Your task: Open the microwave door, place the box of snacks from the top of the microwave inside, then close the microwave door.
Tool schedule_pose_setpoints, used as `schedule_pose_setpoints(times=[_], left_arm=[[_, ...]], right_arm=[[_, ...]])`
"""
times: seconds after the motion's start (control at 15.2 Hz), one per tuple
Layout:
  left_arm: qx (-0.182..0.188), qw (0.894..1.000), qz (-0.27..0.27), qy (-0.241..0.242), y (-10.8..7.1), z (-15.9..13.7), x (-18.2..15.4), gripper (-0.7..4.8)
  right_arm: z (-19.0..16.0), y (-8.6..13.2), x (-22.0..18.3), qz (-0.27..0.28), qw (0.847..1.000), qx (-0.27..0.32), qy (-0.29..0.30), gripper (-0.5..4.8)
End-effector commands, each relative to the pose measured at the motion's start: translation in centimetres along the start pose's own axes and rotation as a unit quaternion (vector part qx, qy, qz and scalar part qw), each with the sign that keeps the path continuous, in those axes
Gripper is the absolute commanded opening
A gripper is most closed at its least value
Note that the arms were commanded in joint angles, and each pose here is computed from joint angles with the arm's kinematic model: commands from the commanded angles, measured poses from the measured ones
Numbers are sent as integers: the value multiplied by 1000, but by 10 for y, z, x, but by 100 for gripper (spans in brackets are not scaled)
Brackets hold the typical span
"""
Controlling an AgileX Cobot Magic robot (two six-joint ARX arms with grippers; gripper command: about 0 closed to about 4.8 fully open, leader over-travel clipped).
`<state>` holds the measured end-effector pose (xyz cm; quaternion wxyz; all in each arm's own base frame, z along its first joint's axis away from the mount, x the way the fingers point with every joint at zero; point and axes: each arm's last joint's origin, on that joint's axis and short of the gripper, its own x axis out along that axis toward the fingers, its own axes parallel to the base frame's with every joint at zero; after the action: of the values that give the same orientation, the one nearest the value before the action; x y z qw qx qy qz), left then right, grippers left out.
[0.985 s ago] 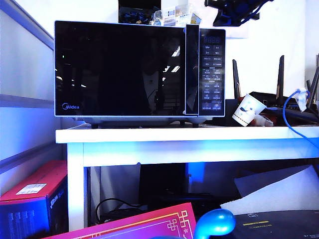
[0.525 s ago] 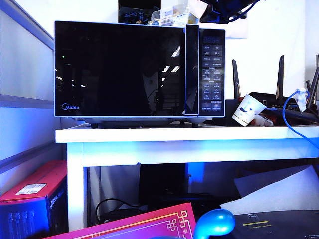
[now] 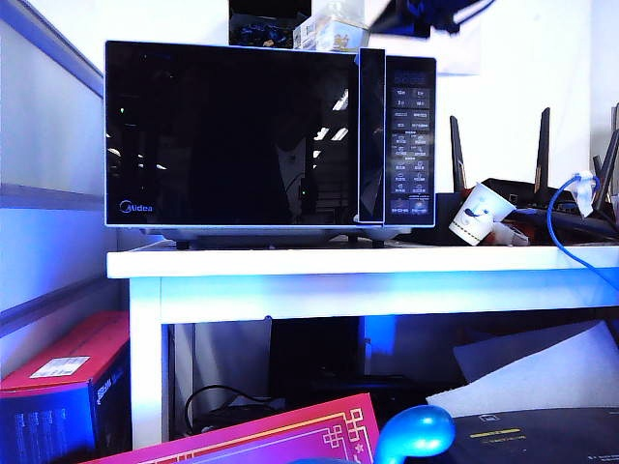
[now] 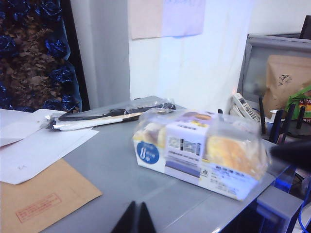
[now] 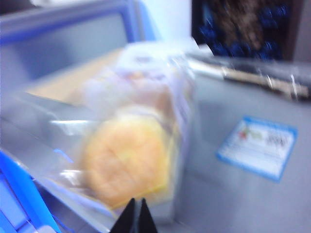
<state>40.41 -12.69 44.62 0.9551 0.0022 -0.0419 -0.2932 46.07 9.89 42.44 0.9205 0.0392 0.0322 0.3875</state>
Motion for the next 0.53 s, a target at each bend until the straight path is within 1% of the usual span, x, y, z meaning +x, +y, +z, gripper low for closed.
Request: schedule_pose_setpoints(times=[0.07,0.2,0.33,0.53], left_arm=[[1,1000,-4,-9,0,0,2,-6],[1,1000,-16,-10,-2,-4,7,-6],[0,1000,-29,-8,-2,-8,10,-6],[0,999,-31,-8,-3,-8,11,-6]], right_arm=[[20,6,-12,-48,998,-37,-29,-5],[23,3,-12,-101,992,-61,-49,-5],[17,-2,-6,-109,991,-61,-51,-5],[5,-10,4,-120,990,-52,-55,-5]])
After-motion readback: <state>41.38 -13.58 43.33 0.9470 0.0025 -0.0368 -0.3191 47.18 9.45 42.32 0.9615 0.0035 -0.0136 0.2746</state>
